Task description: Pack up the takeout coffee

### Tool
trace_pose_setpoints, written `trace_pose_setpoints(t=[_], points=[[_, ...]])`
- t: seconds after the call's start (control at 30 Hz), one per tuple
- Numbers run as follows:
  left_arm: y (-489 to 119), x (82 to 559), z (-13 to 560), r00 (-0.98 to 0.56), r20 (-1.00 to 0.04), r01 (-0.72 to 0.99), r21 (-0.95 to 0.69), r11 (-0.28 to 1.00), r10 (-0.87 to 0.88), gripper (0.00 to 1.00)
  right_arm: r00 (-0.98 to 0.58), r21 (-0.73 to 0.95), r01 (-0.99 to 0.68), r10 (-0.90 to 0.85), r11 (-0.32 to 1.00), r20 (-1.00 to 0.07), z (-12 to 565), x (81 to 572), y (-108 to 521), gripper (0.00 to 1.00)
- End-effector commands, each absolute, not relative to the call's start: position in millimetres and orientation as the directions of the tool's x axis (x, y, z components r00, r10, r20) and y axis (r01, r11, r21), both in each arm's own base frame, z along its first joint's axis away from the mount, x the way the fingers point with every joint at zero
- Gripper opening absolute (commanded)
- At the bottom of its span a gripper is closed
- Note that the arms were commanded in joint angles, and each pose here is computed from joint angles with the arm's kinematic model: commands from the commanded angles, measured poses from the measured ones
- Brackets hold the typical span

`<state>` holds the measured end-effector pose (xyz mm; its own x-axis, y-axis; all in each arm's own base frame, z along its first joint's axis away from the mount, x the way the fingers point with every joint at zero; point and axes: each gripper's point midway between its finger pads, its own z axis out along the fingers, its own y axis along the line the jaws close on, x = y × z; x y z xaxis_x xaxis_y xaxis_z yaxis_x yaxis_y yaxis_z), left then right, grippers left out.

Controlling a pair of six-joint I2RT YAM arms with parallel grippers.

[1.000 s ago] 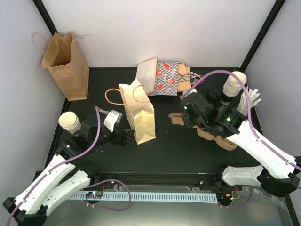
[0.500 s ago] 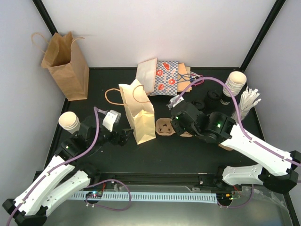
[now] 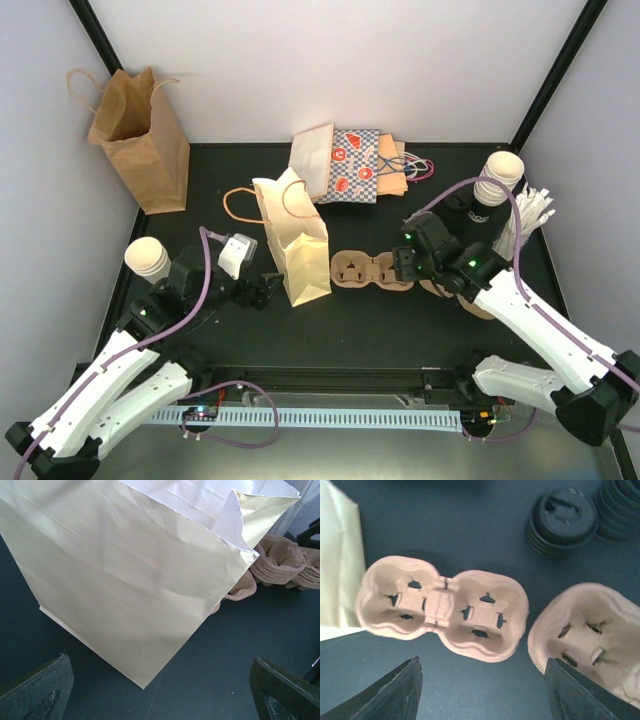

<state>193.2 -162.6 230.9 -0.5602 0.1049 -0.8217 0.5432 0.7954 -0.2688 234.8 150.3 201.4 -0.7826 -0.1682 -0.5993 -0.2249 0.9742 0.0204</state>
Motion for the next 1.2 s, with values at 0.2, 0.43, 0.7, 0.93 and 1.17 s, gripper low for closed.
trace_pose_setpoints(t=[0.2,0.43,0.7,0.93,1.17], points=[[-162,195,232,-0.553,-0.827,0.538,-0.261,0.802,0.102,0.99,-0.822,0.218,0.002,0.125,0.976,-0.555,168,258,127,0.65],[-162,195,232,-0.553,-0.827,0.539,-0.262,0.801,0.102,0.99,-0.791,0.202,0.243,0.314,0.949,-0.526,147,268,80,0.28],[-162,196,232,-0.554,-0.826,0.537,-0.261,0.802,0.103,0.99,-0.788,0.205,0.339,0.397,0.918,-0.47,119,270,52,0.01],[-162,196,232,-0.555,-0.826,0.536,-0.26,0.803,0.103,0.99,-0.772,0.152,0.444,0.463,0.883,-0.435,94,265,23,0.01],[-161,196,231,-0.555,-0.825,0.534,-0.26,0.804,0.102,0.99,-0.749,0.092,0.528,0.514,0.844,-0.418,83,258,-4,0.01]])
